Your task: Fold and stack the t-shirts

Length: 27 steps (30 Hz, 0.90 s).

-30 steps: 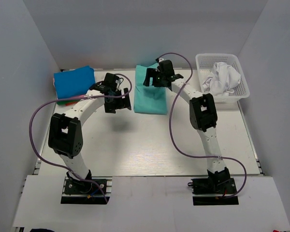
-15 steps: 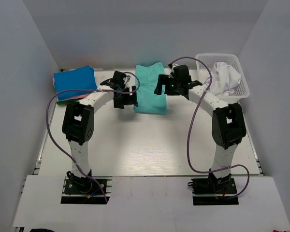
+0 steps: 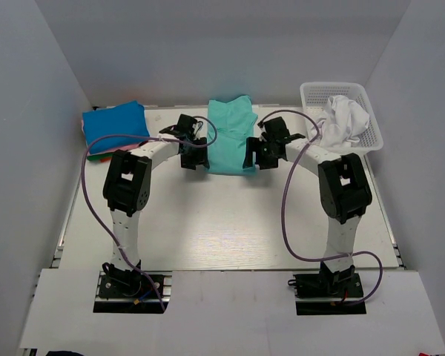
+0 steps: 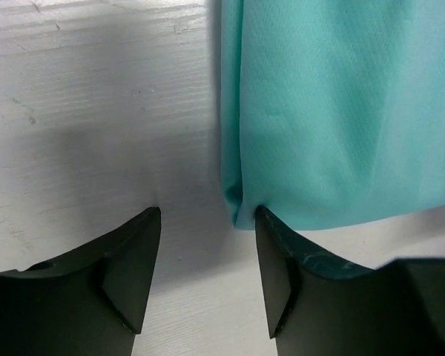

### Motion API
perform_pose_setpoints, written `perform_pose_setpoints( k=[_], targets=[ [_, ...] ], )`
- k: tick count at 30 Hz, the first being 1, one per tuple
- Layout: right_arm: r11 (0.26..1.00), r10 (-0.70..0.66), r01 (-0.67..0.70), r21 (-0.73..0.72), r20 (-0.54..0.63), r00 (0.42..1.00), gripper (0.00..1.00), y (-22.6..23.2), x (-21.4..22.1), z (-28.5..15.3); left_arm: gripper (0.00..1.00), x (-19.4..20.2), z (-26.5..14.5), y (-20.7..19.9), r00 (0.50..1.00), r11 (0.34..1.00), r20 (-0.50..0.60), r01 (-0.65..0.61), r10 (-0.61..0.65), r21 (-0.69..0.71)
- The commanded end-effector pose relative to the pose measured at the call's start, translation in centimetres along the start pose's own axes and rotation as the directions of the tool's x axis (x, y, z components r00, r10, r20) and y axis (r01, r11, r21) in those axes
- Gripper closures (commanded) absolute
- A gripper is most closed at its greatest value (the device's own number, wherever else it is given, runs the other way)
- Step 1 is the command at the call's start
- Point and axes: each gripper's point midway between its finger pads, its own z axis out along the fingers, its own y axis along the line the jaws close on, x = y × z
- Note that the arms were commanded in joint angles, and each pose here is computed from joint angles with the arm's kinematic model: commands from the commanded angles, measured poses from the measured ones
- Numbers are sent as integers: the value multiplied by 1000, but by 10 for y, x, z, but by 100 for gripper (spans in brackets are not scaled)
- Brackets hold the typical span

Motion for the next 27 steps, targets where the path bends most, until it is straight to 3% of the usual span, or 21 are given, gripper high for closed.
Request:
perform_pose_setpoints(
  k=[1, 9, 11, 12, 13, 14, 15, 16, 21, 27],
  targets=[
    [1000, 16, -17, -8, -36, 999, 23, -1, 9, 11, 36, 8, 5, 4, 1000, 999, -4, -25, 25, -29],
    [1000, 30, -30, 0, -82, 996, 46, -7, 22, 27, 56, 31, 18, 1, 997, 994, -28, -69, 67, -83],
    [999, 36, -36, 6, -93, 995, 54, -10, 28, 28, 69, 38, 18, 1, 996, 993, -44, -78, 74, -93],
    [999, 37, -36, 4, -100, 994, 65, -10, 30, 28, 76, 38, 18, 1, 996, 993, -44, -78, 74, -93],
    [999, 34, -35, -3, -99, 994, 73, -8, 30, 27, 100, 42, 18, -2, 995, 992, -55, -86, 81, -93],
    [999, 36, -37, -9, -103, 994, 80, -7, 32, 25, 100, 42, 18, -2, 996, 993, -54, -74, 69, -94],
    [999, 32, -34, -14, -94, 995, 95, -5, 30, 21, 100, 41, 17, -5, 996, 994, -57, -73, 69, -82],
    [999, 35, -37, -20, -106, 994, 100, -4, 35, 21, 100, 41, 17, -5, 996, 994, -57, -73, 69, -82],
    [998, -18, 6, -70, -163, 987, 100, 7, 58, -15, 100, 49, -36, -24, 998, 999, -22, -53, 53, -4],
    [992, -46, 14, -125, -263, 964, 100, 23, 116, -95, 100, 116, -103, -30, 989, 995, -125, -65, 73, 72]
  ],
)
